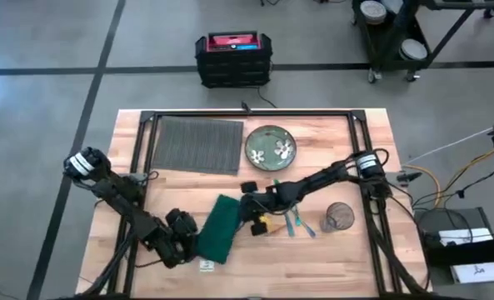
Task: Set table place
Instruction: Fold the green napkin
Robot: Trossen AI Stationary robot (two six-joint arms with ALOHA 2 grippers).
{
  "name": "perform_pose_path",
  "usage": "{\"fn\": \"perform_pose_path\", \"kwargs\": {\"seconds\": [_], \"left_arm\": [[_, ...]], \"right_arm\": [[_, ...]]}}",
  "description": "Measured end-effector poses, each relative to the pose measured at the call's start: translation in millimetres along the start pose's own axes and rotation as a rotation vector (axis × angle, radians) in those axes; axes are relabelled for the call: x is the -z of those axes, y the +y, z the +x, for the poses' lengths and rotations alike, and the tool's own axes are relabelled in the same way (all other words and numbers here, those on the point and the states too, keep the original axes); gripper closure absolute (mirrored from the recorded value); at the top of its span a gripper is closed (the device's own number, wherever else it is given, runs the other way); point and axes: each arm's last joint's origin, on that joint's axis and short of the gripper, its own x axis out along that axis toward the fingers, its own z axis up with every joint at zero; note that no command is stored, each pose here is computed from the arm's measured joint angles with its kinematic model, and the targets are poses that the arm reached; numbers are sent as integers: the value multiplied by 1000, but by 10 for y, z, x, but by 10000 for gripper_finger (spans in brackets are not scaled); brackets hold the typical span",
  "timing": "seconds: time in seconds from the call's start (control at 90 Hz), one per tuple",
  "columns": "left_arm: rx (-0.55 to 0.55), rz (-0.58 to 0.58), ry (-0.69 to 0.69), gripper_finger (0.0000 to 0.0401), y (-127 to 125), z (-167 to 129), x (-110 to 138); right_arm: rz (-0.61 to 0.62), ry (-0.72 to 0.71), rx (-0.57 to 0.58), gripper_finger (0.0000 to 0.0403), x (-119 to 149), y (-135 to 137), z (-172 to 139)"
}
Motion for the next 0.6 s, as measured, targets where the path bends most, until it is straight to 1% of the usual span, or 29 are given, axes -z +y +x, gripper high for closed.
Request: {"fn": "perform_pose_path", "kwargs": {"seconds": [0.044,0.111,0.2,0.256,0.311,0.344,0.433,0.489,0.544,0.6], "left_arm": [[8,-17,3,326,-16,-35,48],[3,-28,25,326,-38,-97,108],[-52,-34,70,326,-70,-206,131],[-108,-20,97,326,-98,-293,100],[-129,1,80,326,-171,-392,41],[-125,14,50,326,-221,-453,-6],[-105,88,-48,326,-338,-549,-124],[-89,119,-90,326,-389,-574,-174],[-76,117,-109,326,-416,-574,-219],[-63,100,-105,326,-421,-539,-220]], "right_arm": [[0,-51,23,401,-35,-79,27],[0,-80,49,401,-86,-180,48],[1,-50,51,401,-125,-253,29],[6,-24,41,401,-176,-272,-47],[28,16,24,401,-229,-273,-162],[46,13,2,401,-286,-269,-248],[102,-11,-143,401,-376,-137,-413],[124,-48,-222,401,-408,-4,-430],[116,-64,-254,401,-386,143,-400],[104,-86,-257,401,-365,262,-331]]}}
